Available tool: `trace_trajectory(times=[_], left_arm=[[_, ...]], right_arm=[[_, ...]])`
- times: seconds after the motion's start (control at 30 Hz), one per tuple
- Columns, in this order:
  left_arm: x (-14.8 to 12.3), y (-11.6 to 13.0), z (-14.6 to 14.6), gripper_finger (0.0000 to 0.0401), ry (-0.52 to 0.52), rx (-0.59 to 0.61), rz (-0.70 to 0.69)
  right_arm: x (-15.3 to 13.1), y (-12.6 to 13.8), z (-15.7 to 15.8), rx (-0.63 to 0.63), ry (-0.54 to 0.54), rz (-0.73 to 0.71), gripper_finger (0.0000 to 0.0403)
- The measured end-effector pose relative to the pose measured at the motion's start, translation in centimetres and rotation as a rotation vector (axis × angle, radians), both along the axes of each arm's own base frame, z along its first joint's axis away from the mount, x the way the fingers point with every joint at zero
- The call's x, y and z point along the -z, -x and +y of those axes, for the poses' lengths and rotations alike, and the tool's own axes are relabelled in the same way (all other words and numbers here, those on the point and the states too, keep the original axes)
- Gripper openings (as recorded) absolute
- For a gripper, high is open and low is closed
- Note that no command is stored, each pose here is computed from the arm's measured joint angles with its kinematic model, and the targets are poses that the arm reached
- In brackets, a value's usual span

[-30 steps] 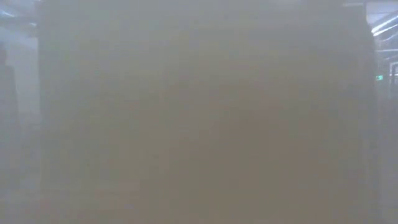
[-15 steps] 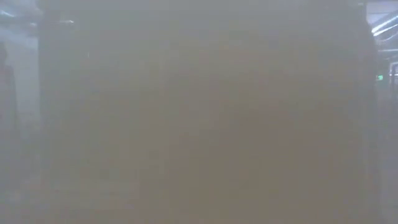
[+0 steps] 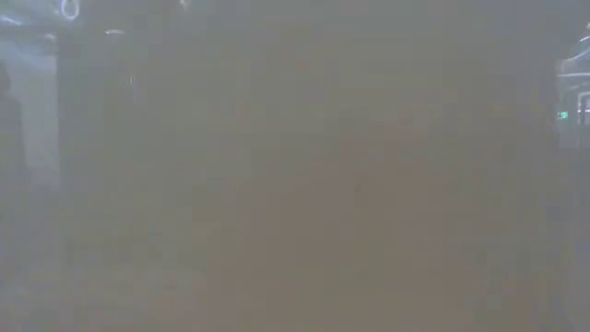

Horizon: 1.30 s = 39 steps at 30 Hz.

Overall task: Sort blocks by size
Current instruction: Put the small blue game piece into the black bin, then put the large green game piece into the transparent bin

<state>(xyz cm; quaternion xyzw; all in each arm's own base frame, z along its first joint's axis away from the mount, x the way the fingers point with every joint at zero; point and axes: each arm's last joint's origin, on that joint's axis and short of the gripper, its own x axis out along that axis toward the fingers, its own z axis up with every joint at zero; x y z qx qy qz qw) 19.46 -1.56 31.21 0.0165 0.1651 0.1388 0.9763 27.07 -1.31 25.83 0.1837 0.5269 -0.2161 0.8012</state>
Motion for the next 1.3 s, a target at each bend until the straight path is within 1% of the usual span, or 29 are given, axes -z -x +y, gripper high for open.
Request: trace_trajectory(times=[0.07,0.13,0.2,0.23,0.3,0.4,0.5,0.6,0.7,0.77,0.8,0.93,0.97,1.03,1.13,1.23,1.3], left_arm=[[0.0,0.0,0.0,0.0191,0.018,-0.006,-0.009],[0.1,0.0,0.1,0.0191,0.086,-0.036,-0.021],[0.3,0.1,0.5,0.0191,0.124,-0.074,-0.014],[0.3,0.1,0.8,0.0191,0.124,-0.082,-0.003],[0.5,0.1,1.1,0.0191,0.09,-0.065,0.027],[0.4,0.1,1.8,0.0191,0.047,-0.063,0.042],[0.4,0.5,2.9,0.0191,-0.004,-0.103,0.069],[0.0,1.3,3.9,0.0191,-0.055,-0.14,0.071],[-0.3,2.2,4.8,0.0191,-0.098,-0.177,0.082],[-0.4,2.7,5.3,0.0191,-0.117,-0.203,0.088],[-0.5,2.9,5.5,0.0191,-0.126,-0.213,0.091],[-0.6,3.2,6.2,0.0191,-0.155,-0.241,0.107],[-0.6,3.3,6.2,0.0191,-0.164,-0.243,0.112],[-0.6,3.3,6.5,0.0191,-0.168,-0.254,0.113],[-0.6,3.4,6.7,0.0191,-0.168,-0.272,0.114],[-0.6,3.4,6.9,0.0191,-0.169,-0.285,0.111],[-0.6,3.4,6.9,0.0191,-0.17,-0.29,0.11]], right_arm=[[-1.4,-0.7,-2.1,-0.001,0.033,-0.035,0.0151],[-2.6,-1.8,-4.1,-0.002,0.064,-0.061,0.0151],[-3.5,-3.2,-6.2,0.02,0.087,-0.076,0.0151],[-3.9,-4.0,-7.2,0.031,0.094,-0.084,0.0151],[-4.2,-5.6,-9.4,0.045,0.078,-0.088,0.0151],[-3.7,-8.2,-12.6,0.059,0.048,-0.071,0.0151],[-2.6,-10.2,-15.7,0.104,0.013,-0.039,0.0151],[-1.0,-11.3,-18.3,0.157,-0.019,0.019,0.0151],[0.3,-11.7,-20.2,0.193,-0.042,0.068,0.0151],[1.0,-11.9,-21.0,0.22,-0.062,0.081,0.0154],[1.4,-11.9,-21.3,0.23,-0.075,0.085,0.0167],[1.8,-11.7,-21.7,0.259,-0.108,0.088,0.0252],[1.6,-11.6,-21.8,0.263,-0.107,0.082,0.0268],[1.1,-11.4,-21.7,0.265,-0.103,0.074,0.0286],[-0.2,-10.9,-21.4,0.271,-0.098,0.061,0.0289],[-2.2,-9.8,-20.6,0.282,-0.094,0.063,0.0271],[-3.7,-9.1,-19.6,0.278,-0.072,0.077,0.0255]])
